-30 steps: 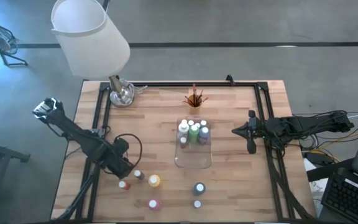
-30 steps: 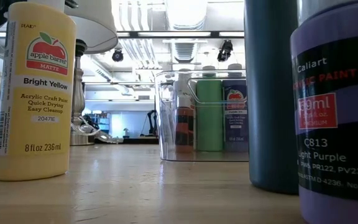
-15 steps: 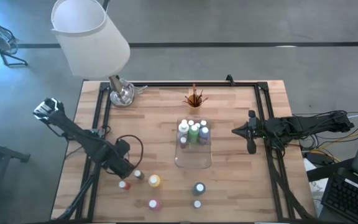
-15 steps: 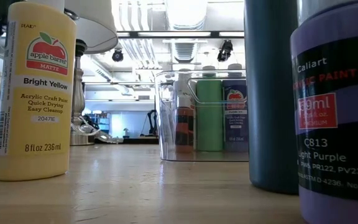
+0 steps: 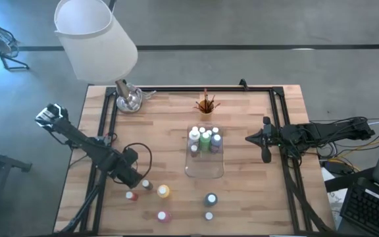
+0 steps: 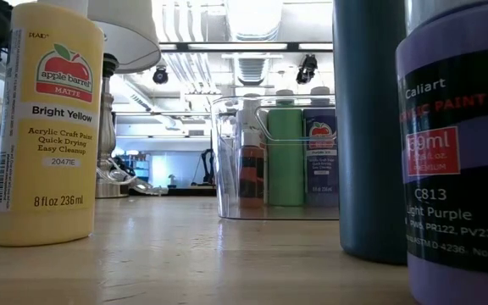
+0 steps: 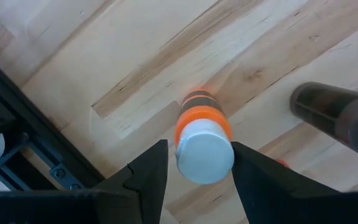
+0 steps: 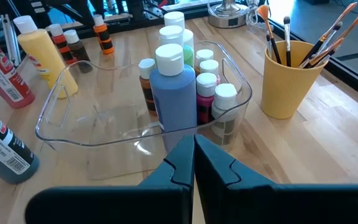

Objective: Pick & Place Paint Supplies
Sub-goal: Put the small orange paint bottle into the transparent bin

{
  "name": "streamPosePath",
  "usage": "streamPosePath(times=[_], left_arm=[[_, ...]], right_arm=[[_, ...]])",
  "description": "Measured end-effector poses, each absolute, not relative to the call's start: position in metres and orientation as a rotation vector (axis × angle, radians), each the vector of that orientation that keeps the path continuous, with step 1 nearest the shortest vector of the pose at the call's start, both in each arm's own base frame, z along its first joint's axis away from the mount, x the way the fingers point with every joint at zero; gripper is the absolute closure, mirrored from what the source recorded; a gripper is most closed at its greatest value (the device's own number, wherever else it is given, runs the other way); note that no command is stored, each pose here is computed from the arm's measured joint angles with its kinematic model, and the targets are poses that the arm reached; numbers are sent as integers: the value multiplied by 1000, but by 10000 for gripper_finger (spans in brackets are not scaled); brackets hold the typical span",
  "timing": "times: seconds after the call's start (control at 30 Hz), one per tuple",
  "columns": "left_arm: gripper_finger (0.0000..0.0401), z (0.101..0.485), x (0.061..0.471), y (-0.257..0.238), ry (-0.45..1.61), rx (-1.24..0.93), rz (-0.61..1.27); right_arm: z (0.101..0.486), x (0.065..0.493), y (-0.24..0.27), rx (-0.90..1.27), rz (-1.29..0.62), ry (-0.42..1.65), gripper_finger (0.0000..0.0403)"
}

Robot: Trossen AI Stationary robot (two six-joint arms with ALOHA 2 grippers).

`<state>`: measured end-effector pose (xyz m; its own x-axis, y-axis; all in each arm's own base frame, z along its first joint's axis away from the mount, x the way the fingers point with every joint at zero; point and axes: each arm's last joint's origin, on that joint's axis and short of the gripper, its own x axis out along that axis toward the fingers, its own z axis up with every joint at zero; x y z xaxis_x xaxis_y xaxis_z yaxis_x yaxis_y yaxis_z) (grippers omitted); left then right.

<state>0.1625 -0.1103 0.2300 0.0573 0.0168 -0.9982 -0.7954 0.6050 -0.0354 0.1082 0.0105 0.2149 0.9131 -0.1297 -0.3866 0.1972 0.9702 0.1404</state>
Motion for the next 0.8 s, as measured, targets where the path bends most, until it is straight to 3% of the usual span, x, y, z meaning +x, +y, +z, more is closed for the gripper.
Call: streamPosePath(times=[0.43, 0.8], left_arm=[[227, 229, 163, -110, 1372, -714, 703], [279, 229, 163, -110, 1373, -714, 700]], right_arm=[[215, 108, 11, 179, -169, 384, 394], [215, 108, 11, 179, -169, 385, 394]])
